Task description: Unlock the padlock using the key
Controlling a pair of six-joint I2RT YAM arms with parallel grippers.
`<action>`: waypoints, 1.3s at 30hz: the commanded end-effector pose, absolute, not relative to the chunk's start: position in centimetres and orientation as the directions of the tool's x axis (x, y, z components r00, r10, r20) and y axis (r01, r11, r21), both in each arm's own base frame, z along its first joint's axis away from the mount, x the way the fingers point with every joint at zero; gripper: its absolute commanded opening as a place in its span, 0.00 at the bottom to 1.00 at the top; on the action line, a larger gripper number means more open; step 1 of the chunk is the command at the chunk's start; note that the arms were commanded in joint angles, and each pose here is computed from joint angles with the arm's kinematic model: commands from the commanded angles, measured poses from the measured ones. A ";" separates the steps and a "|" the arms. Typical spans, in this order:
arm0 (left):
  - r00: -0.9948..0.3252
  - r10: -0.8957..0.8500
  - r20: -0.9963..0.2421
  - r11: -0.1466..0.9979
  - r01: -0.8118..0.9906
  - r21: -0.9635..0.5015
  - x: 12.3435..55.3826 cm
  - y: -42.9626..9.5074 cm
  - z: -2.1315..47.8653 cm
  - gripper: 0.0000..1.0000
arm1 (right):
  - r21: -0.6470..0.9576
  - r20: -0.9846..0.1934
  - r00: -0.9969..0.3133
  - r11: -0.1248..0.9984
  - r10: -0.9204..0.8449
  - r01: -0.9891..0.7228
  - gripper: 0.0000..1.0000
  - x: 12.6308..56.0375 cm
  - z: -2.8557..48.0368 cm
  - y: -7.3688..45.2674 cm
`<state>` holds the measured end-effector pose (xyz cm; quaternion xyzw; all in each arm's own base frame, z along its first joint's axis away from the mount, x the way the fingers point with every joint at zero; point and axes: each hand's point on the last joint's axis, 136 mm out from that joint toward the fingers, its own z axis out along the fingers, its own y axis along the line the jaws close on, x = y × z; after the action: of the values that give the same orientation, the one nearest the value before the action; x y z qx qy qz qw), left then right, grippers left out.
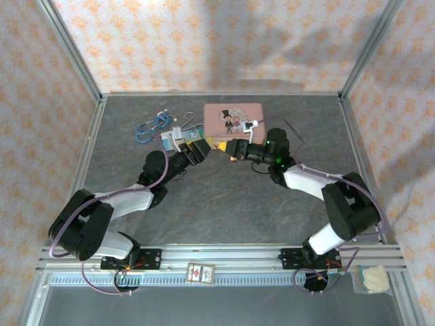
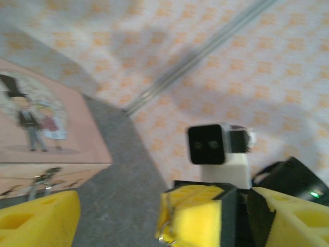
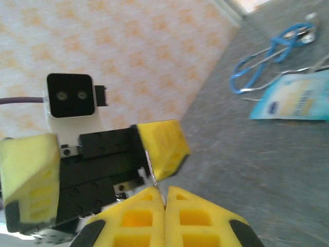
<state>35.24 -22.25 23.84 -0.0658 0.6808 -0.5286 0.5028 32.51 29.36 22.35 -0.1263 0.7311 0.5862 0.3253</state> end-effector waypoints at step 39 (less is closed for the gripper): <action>-0.755 -0.298 -0.585 0.768 0.174 -0.616 42.8 -32.9 2.4 0.54 | 0.609 -0.621 -0.730 0.762 0.286 -0.220 0.00 35.5 14.2 16.7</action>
<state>42.88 -32.06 4.51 -0.0408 0.8638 -0.3390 0.3705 35.29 16.72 13.14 0.0172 0.8747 0.3338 0.3510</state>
